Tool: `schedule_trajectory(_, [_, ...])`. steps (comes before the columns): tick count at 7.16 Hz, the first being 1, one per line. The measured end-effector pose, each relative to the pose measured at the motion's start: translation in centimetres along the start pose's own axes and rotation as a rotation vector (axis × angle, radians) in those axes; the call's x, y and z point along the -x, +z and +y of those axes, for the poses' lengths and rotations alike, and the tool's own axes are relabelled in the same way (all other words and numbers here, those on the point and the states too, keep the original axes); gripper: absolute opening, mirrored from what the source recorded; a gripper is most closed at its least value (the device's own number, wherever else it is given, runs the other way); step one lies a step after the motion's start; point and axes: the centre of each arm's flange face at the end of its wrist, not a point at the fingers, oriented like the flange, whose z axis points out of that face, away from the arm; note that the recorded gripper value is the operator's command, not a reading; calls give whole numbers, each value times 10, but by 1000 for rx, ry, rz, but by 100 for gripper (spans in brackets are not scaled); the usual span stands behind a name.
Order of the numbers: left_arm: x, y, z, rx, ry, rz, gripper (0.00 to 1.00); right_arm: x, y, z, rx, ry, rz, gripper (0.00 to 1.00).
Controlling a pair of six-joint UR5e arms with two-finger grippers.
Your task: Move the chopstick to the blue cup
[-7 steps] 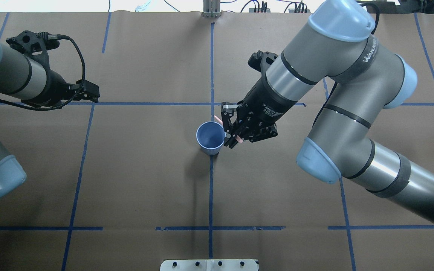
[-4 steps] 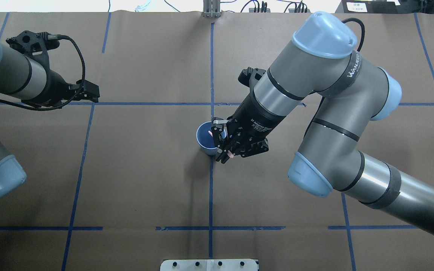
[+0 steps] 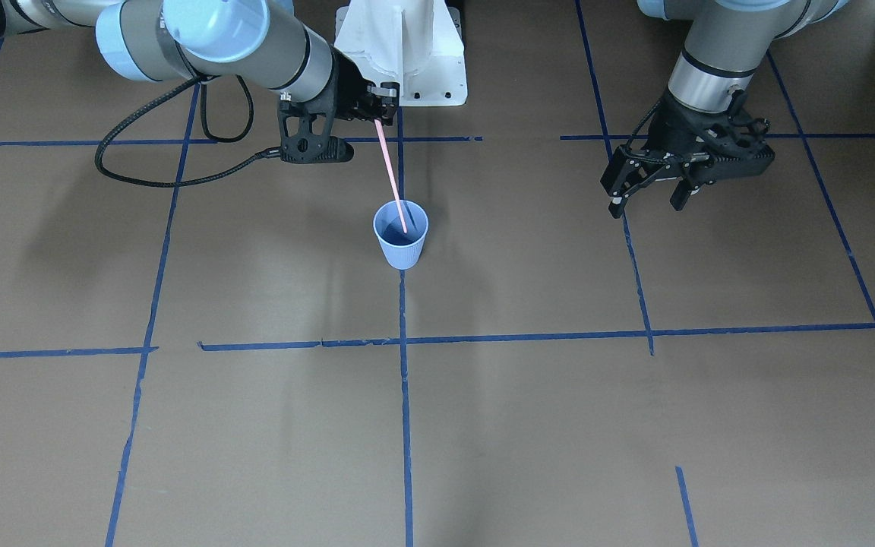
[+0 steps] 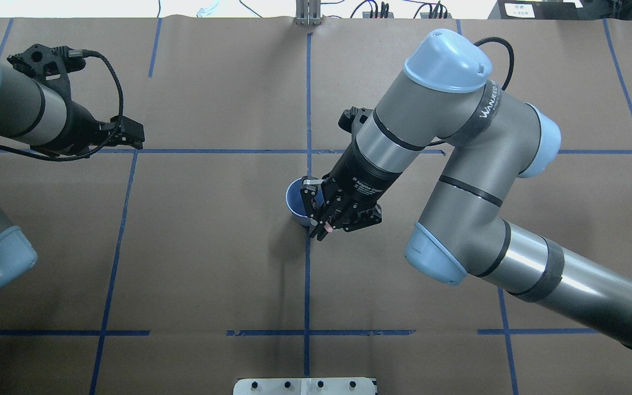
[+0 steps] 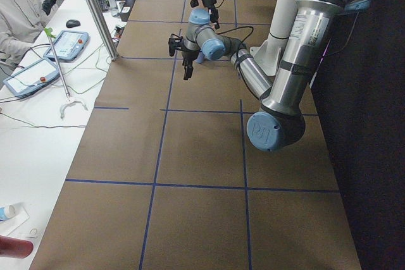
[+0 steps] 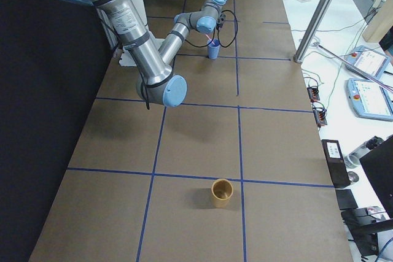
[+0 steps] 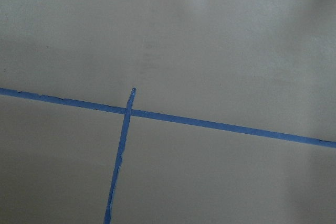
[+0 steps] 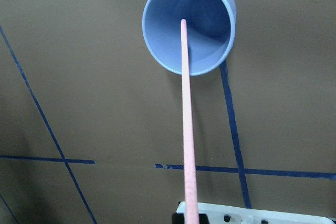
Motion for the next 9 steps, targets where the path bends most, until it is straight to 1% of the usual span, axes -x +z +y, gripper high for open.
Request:
schedule_trajectory(1, [0,0,0,0,-1,0,100,8,2,-7,-3,6,3,67])
schedule_trajectory(2, [0,0,0,0,-2,0,100,12,5,-12,-4,11,6,82])
schedule_trajectory(3, [0,0,0,0,-3,0,100,13,6,-15,-4,14,9,85])
schedule_trajectory(4, [0,0,0,0,-3,0,100,14,2,-20,-12,19,7,86])
schedule_trajectory(5, [1,0,0,0,-2,-1,100,13,-13,-28,-26,26,-4,99])
schedule_trajectory(6, [5,1,-1,1,6,-6,100,10,-39,-39,-45,39,-23,99])
schedule_trajectory(7, [16,3,-3,3,32,-21,100,-5,-69,-49,-78,57,-41,99])
schedule_trajectory(8, [33,5,-7,15,75,-39,100,-32,-106,-57,-136,75,-61,99])
schedule_trajectory(9, [58,7,-14,39,130,-58,100,-67,-149,-60,-220,92,-82,99])
